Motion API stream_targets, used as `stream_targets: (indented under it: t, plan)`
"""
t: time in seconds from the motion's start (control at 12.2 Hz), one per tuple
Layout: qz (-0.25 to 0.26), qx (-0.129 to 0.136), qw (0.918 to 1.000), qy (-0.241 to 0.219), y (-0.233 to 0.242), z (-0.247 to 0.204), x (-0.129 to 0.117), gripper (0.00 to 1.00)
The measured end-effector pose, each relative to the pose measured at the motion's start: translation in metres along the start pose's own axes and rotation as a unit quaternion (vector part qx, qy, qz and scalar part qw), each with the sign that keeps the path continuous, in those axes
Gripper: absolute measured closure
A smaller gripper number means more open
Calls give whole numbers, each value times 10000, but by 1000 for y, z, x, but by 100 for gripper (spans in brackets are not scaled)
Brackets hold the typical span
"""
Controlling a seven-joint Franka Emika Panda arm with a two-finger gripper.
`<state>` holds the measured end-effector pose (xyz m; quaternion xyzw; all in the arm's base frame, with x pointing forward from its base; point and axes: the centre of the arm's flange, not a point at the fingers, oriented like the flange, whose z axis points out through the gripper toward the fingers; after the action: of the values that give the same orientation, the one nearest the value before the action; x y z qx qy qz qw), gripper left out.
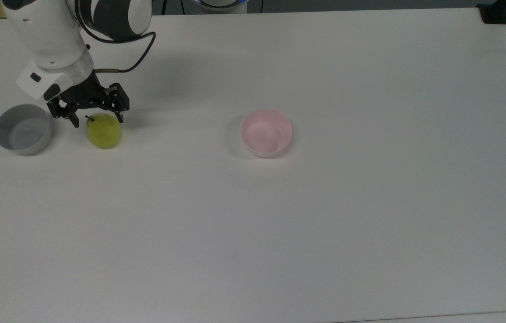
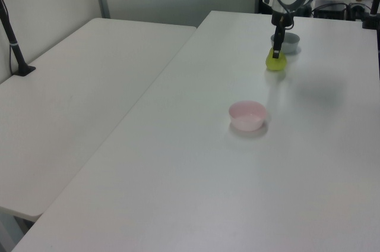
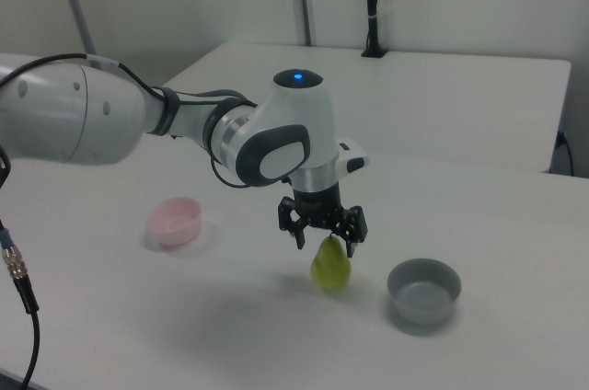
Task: Place the pear in the bowl
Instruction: 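Lower the gripper over the pear and close it around the pear, then lift the grasped pear up off the table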
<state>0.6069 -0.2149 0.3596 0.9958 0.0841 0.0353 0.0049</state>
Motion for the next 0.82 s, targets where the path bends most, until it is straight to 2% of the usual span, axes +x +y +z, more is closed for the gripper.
stream_targets:
  t: [0.16,0.25,0.41,0.82]
  plan:
    - [-44,-39,10000,-67,-1,13,1,0]
    - [-101,-86,9998,-151,-1,18,-1,5]
    - [-147,-130,9996,-202,-1,20,-2,34]
    - [-141,-116,9996,-192,-1,12,-3,34]
